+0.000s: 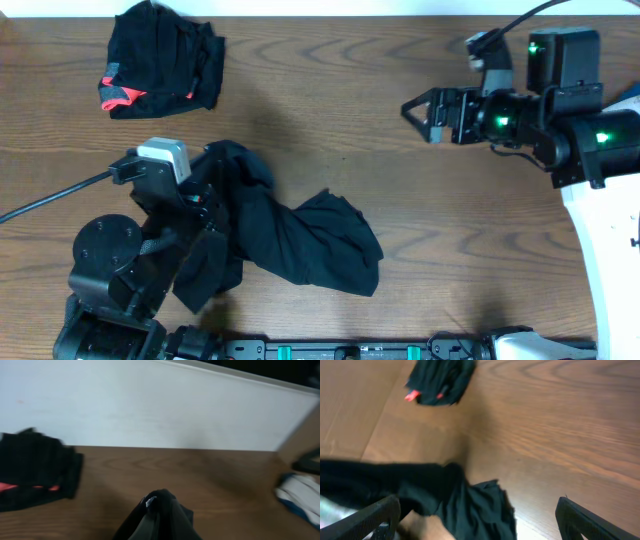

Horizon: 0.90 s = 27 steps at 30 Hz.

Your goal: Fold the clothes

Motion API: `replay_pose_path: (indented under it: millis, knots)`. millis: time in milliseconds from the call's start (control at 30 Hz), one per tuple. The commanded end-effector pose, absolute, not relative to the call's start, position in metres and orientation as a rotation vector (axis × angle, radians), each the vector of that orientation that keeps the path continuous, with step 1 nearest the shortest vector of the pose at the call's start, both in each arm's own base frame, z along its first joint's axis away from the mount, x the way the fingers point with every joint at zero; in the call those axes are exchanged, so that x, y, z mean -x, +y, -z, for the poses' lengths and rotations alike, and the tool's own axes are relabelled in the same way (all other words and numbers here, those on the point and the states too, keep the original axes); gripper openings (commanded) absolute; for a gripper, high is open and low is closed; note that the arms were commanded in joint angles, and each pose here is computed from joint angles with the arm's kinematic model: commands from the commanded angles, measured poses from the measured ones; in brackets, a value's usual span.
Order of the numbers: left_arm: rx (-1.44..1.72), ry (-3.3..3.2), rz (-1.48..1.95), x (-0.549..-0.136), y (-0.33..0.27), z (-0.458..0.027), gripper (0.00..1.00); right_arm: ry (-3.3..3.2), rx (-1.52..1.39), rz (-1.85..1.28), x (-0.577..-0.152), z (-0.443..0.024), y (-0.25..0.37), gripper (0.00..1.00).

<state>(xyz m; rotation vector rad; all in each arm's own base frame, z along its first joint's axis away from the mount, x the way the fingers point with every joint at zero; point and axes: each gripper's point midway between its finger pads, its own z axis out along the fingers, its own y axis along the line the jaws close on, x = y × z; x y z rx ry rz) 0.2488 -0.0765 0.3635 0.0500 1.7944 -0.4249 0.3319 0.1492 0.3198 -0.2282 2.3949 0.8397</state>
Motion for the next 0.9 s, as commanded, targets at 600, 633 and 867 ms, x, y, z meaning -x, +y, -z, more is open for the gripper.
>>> replay_pose_path:
  millis: [600, 633, 867]
  knots:
    - [0.117, 1.679, 0.215, -0.256, -0.035, -0.393, 0.06, 2.111, 1.218, -0.804, -0.272, -0.183, 0.3, 0.99]
    - [0.128, 1.674, 0.205, -0.255, -0.032, -0.395, 0.06, 2.108, 1.217, -0.794, -0.27, -0.18, 0.306, 0.99]
    - [0.204, 1.653, 0.123, -0.254, -0.014, -0.399, 0.06, 2.048, 1.319, -0.688, -0.235, -0.162, 0.343, 0.99]
